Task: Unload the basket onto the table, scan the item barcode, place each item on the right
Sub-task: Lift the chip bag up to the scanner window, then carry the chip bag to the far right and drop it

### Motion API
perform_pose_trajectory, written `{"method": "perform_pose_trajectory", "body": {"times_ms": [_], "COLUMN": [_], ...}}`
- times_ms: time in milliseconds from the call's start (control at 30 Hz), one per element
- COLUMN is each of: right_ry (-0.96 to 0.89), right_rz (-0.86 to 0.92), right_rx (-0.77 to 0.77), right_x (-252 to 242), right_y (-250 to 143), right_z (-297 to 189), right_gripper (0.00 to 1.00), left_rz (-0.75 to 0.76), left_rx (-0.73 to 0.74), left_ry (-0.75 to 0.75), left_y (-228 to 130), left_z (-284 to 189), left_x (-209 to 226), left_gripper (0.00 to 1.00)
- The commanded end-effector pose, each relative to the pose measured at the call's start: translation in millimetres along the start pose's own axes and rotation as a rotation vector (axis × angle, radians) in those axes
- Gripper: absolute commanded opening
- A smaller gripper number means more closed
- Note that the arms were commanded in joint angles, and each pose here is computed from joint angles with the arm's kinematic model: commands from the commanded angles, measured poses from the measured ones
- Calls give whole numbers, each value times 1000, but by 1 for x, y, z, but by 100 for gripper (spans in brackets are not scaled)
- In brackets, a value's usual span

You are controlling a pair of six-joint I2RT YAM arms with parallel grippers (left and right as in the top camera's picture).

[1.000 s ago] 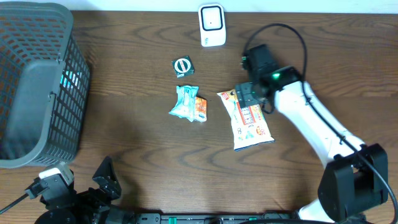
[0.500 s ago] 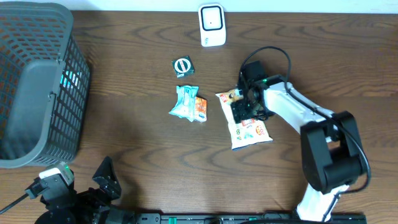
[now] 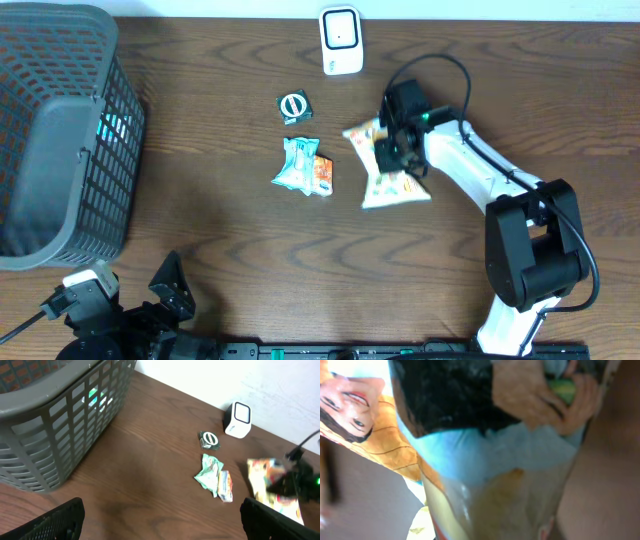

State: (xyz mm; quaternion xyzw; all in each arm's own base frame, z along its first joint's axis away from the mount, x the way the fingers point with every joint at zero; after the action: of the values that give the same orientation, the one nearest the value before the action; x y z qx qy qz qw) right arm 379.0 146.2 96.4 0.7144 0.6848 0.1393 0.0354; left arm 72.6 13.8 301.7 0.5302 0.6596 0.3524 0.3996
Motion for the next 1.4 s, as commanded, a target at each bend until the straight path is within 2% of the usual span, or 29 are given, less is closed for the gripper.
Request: {"method": "perform_pose_trajectory", "body": {"times_ms": [0,167,333,500,900,1167,1367], "right_ry": [99,232,285,402,418,383,389], "right_rz": [-2,-14,12,76,102,104,113], "right_rx": [-250,-566,-868,-1086,-1177,-1116,-1151], "right_x": [29,53,64,73,101,97,92], "right_y": [57,112,156,186,271,275,280], "right_z": [-49,-78,-98,-105,-69,-30,-54], "right_gripper": [1,1,1,1,1,1,1], "left_rz": [-10,-10,-10,-10,-10,-10,-10], "left_rx": [-4,-4,-4,-4,-4,-4,-4], "left_ry": [20,20,21,20,20,20,20], "left_y": [0,0,0,0,0,0,0], "left_z": [1,1,1,1,1,1,1], "left_x": [2,2,2,2,2,2,2], "left_gripper": [98,98,98,98,98,98,98]}}
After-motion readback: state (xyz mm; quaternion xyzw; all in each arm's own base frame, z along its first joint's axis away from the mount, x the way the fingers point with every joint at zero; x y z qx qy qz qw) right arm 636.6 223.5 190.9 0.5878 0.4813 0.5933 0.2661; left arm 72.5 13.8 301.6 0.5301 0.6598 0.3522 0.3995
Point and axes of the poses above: each gripper's point midway between its finger pads, its own z axis out along the fingers, its own x axis along the line the jaws close on, y = z × x, the point moved 6 cm from there along -z, back along the fingers, and after that the axes turned 12 degrees about z, right-handed, at the moved point
